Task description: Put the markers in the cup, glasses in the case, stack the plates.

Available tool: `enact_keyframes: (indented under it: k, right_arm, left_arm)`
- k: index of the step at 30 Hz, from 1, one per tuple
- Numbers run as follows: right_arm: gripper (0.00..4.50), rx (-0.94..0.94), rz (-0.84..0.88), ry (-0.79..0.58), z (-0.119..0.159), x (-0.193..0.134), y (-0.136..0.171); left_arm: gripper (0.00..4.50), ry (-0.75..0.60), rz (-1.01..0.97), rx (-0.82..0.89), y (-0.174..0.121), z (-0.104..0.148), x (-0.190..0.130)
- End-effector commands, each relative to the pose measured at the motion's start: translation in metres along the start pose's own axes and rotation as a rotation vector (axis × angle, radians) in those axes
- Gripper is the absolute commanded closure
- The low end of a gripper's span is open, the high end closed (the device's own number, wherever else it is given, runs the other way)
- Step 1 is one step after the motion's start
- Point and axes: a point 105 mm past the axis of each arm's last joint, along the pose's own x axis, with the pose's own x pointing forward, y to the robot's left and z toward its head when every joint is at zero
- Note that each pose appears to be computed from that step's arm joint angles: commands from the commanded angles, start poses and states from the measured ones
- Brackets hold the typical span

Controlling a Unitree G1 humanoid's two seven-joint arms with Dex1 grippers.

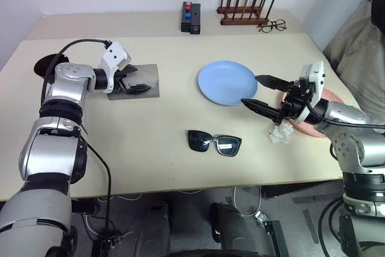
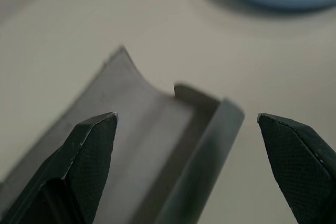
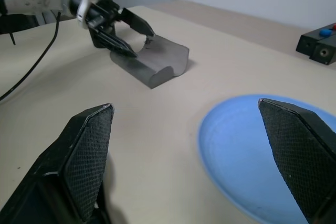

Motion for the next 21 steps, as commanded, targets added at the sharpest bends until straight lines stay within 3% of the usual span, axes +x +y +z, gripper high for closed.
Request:
enact_keyframes:
  k: [1,10,13,20,21]
  right_arm:
    - [0.00,-0.053,-0.017,-0.044,0.019,-0.007,0.002]
    - [0.00,-0.053,-0.020,-0.048,0.020,-0.002,0.004]
    - [0.00,-0.057,-0.014,-0.048,0.021,-0.001,0.004]
    - [0.00,-0.058,-0.003,-0.051,0.022,0.004,0.004]
    - [0.00,-0.059,-0.002,-0.052,0.022,0.005,0.003]
  left_arm:
    - [0.08,0.004,-0.028,0.013,-0.002,0.005,0.003]
    - [0.08,0.138,-0.064,-0.044,-0.014,-0.031,0.010]
    - [0.92,0.119,-0.092,-0.046,-0.018,-0.028,0.012]
    - [4.45,0.103,-0.099,-0.030,-0.017,-0.025,0.009]
    - [4.48,0.098,-0.109,-0.026,-0.018,-0.024,0.008]
